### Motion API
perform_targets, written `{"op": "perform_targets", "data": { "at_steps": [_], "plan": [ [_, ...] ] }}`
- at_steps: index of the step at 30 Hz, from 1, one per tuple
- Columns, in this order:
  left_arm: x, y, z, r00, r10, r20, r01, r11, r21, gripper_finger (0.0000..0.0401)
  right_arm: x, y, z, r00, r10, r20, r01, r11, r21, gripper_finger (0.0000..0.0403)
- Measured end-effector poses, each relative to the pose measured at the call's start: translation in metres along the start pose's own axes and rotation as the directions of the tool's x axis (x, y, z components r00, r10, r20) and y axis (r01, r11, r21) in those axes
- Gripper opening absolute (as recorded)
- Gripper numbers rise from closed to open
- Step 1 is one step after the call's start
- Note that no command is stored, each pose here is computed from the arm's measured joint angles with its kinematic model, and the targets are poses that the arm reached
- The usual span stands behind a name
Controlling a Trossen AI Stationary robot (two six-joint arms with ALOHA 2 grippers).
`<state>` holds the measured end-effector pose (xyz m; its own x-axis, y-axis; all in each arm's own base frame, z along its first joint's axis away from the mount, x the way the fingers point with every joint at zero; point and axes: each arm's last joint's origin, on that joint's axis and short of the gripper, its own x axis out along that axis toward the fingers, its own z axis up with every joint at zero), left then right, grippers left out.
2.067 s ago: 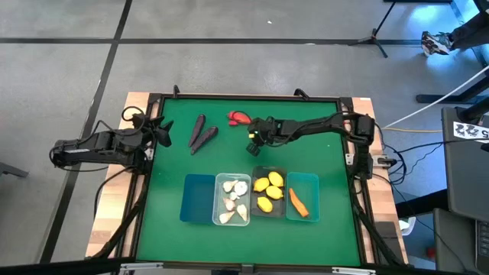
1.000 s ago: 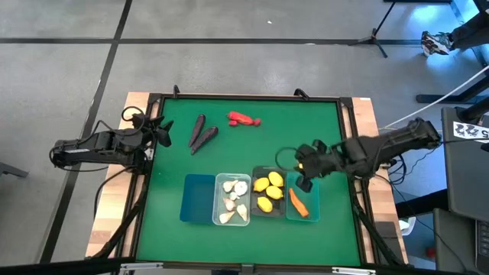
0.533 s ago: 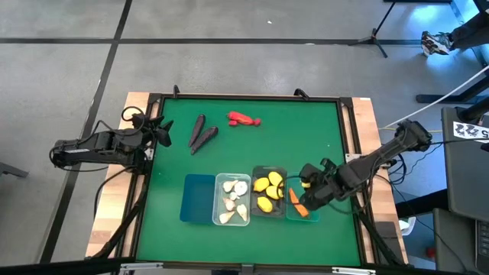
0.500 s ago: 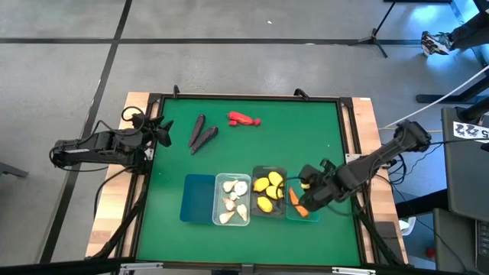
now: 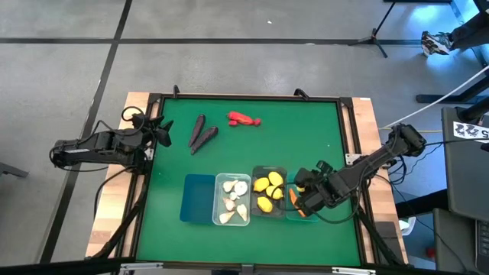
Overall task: Sort produce into baskets
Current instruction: Put the green chili pepper into the light blue bin, then put the red chili pepper into the light blue bin
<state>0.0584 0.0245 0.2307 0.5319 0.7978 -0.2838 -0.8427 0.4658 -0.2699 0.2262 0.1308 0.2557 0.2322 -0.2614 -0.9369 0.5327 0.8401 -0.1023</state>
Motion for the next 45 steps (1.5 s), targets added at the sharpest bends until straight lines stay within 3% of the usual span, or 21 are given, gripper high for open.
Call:
{"op": "perform_targets", "data": {
  "at_steps": [6, 10, 15, 18, 21, 27, 30, 38, 45],
  "plan": [
    [0.000, 0.000, 0.000, 1.000, 0.000, 0.000, 0.000, 1.000, 0.000, 0.0237, -0.005, -0.013, 0.012, 0.989, -0.055, 0.137, 0.062, 0.997, -0.046, 0.0167],
    [0.000, 0.000, 0.000, 1.000, 0.000, 0.000, 0.000, 1.000, 0.000, 0.0237, -0.004, -0.031, 0.033, 0.973, -0.111, 0.202, 0.121, 0.992, -0.036, 0.0168],
    [0.000, 0.000, 0.000, 1.000, 0.000, 0.000, 0.000, 1.000, 0.000, 0.0237, 0.006, -0.050, 0.066, 0.941, -0.186, 0.282, 0.232, 0.963, -0.140, 0.0168],
    [0.000, 0.000, 0.000, 1.000, 0.000, 0.000, 0.000, 1.000, 0.000, 0.0237, 0.015, -0.064, 0.094, 0.946, -0.120, 0.300, 0.185, 0.962, -0.199, 0.0168],
    [0.000, 0.000, 0.000, 1.000, 0.000, 0.000, 0.000, 1.000, 0.000, 0.0237, 0.022, -0.082, 0.123, 0.951, 0.026, 0.309, 0.068, 0.954, -0.291, 0.0168],
    [0.000, 0.000, 0.000, 1.000, 0.000, 0.000, 0.000, 1.000, 0.000, 0.0237, 0.040, -0.129, 0.153, 0.924, 0.251, 0.289, -0.074, 0.857, -0.510, 0.0168],
    [0.000, 0.000, 0.000, 1.000, 0.000, 0.000, 0.000, 1.000, 0.000, 0.0237, 0.051, -0.153, 0.160, 0.909, 0.277, 0.313, -0.053, 0.819, -0.571, 0.0168],
    [0.000, 0.000, 0.000, 1.000, 0.001, 0.000, -0.001, 1.000, 0.000, 0.0237, 0.077, -0.200, 0.172, 0.881, 0.055, 0.470, 0.144, 0.914, -0.379, 0.0168],
    [0.000, 0.001, 0.001, 1.000, 0.022, 0.017, -0.022, 1.000, 0.001, 0.0237, 0.086, -0.207, 0.183, 0.821, 0.176, 0.543, 0.051, 0.925, -0.377, 0.0168]
  ]
}}
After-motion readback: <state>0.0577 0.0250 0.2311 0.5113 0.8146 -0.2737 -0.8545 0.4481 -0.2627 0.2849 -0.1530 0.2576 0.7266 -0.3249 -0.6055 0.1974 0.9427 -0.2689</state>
